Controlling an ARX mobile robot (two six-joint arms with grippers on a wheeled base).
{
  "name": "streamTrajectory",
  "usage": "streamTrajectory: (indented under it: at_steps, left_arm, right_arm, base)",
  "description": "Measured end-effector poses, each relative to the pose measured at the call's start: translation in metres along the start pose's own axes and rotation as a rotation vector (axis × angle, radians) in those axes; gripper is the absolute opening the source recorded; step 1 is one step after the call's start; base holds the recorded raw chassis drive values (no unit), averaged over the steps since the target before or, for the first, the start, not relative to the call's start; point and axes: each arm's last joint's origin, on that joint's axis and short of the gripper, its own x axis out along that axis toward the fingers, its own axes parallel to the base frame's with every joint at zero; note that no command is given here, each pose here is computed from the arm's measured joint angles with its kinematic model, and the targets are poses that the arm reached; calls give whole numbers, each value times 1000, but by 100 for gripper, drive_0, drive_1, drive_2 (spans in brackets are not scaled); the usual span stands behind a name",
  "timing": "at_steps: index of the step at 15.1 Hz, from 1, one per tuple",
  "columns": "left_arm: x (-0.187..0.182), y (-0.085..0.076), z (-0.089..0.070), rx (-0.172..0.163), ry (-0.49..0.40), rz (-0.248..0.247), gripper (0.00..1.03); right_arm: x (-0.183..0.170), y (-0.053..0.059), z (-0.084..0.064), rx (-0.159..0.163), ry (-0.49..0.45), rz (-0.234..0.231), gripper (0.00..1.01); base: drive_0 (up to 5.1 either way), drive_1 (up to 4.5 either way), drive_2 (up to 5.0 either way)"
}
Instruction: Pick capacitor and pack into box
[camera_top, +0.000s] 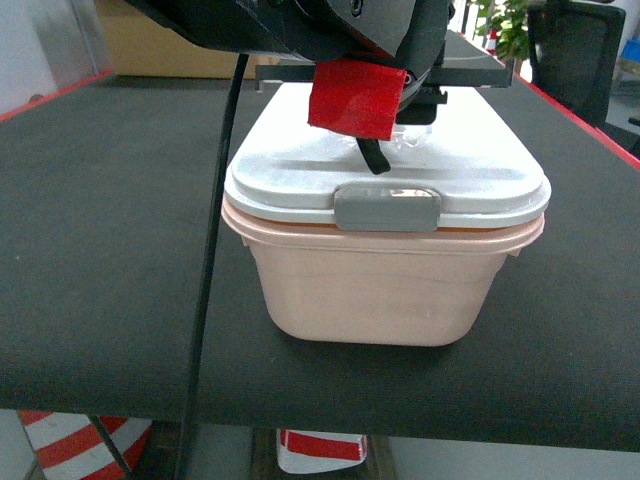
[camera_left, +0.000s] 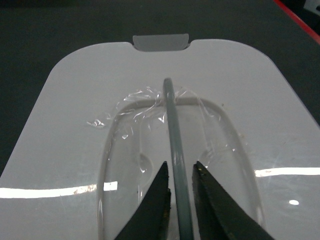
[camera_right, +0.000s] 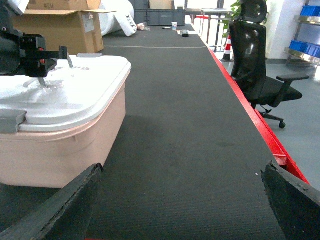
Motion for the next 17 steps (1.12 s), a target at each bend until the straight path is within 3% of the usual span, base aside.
streamTrajectory:
  at_steps: [3,5,7,8,9,11,12,13,14,15,16,17]
  left_arm:
    - [-11,12,2,-10,-3,-8,48]
    - [-30,36,27,-59,-112,15,71]
    - [-59,75,61,-107,-286,45,94]
    - [-77,99,72,-111,-369,48,99]
    - [-98,124,72,-100,-447,61,98]
    - [-146,168,49,-26,-554,73,98]
    - [-176,191,26,30,-579,103,98]
    - [-199,210,-3,58,-550,135,98]
    - [-217,228,-42,74,-465,163,98]
    - [-226,238,-77,79,-404,195,98]
    - [-225,238,-87,79,-363,192,98]
    - [-225,237,-85,85,-374,177,98]
  right_arm:
    - [0,0,0,0,0,0,98]
    - [0,0,0,0,0,0,98]
    - [0,0,0,0,0,0,98]
    - [0,0,0,0,0,0,98]
    - [0,0,0,0,0,0,98]
    - [0,0,0,0,0,0,98]
    - [0,0,0,0,0,0,98]
    - [0,0,0,0,0,0,98]
    - [0,0,0,0,0,0,98]
    - [0,0,0,0,0,0,98]
    - [0,0,0,0,0,0,98]
    - [0,0,0,0,0,-1,98]
  base:
    - [0,0,0]
    - [0,0,0]
    - [0,0,0]
    - [0,0,0]
    - [0,0,0]
    - [0,0,0]
    - [0,0,0]
    - [0,0,0]
    - [0,0,0]
    - [0,0,0]
    - [0,0,0]
    - [0,0,0]
